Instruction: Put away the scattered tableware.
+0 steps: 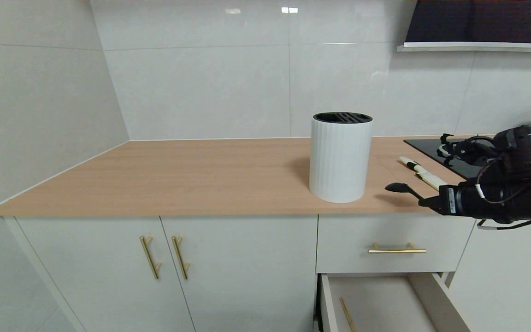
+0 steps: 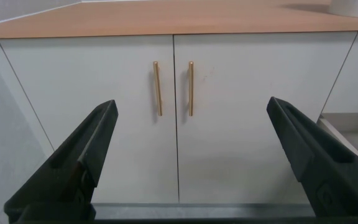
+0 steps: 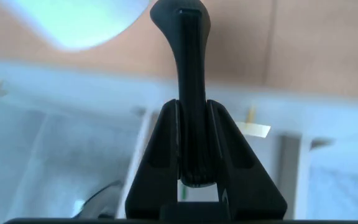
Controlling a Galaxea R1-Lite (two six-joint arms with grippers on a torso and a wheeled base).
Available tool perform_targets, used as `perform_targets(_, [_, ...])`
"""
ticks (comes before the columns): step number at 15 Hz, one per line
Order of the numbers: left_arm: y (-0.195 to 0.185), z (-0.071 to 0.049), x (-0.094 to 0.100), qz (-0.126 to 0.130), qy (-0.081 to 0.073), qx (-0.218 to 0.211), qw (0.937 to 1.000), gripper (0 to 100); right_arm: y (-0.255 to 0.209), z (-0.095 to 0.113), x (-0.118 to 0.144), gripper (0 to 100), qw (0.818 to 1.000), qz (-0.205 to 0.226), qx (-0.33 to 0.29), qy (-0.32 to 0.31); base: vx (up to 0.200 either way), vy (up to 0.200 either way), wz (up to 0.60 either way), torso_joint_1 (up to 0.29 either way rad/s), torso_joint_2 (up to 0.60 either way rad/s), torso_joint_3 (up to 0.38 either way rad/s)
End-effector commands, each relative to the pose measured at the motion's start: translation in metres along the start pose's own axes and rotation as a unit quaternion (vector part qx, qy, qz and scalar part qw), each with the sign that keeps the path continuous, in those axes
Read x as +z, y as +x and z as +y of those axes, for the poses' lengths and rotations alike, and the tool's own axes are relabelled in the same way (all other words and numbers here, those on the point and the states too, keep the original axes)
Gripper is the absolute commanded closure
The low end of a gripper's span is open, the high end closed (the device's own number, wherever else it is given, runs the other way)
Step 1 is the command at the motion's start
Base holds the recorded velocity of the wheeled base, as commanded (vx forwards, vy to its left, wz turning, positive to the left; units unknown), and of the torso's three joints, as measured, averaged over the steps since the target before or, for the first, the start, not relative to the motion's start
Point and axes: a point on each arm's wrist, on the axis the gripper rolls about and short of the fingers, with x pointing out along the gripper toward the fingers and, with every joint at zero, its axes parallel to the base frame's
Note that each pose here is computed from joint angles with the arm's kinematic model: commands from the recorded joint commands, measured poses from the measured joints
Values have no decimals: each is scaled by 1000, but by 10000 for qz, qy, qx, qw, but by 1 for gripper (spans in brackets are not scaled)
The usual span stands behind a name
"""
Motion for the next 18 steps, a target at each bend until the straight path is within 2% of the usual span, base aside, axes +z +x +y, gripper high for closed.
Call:
perform_targets(1, [0, 0, 0, -3, 1, 11, 10000, 0, -43, 12, -11, 100, 9995, -272, 162, -63, 0, 0, 0, 0, 0, 0])
perform_targets(5, [0, 0, 0, -3, 2, 3, 10000, 0, -58, 18, -25, 100, 9985, -265, 456, -161, 0, 0, 0, 0, 0, 0])
perform_targets(10, [0, 0, 0, -3, 1, 11, 10000, 0, -56, 18, -31, 100, 9979, -155, 453, -444, 0, 0, 0, 0, 0, 0])
perform_targets(18, [0, 0, 0, -3, 2, 3, 10000, 0, -52, 20, -36, 100, 9974, -29, 501, -514, 0, 0, 0, -23, 57, 36])
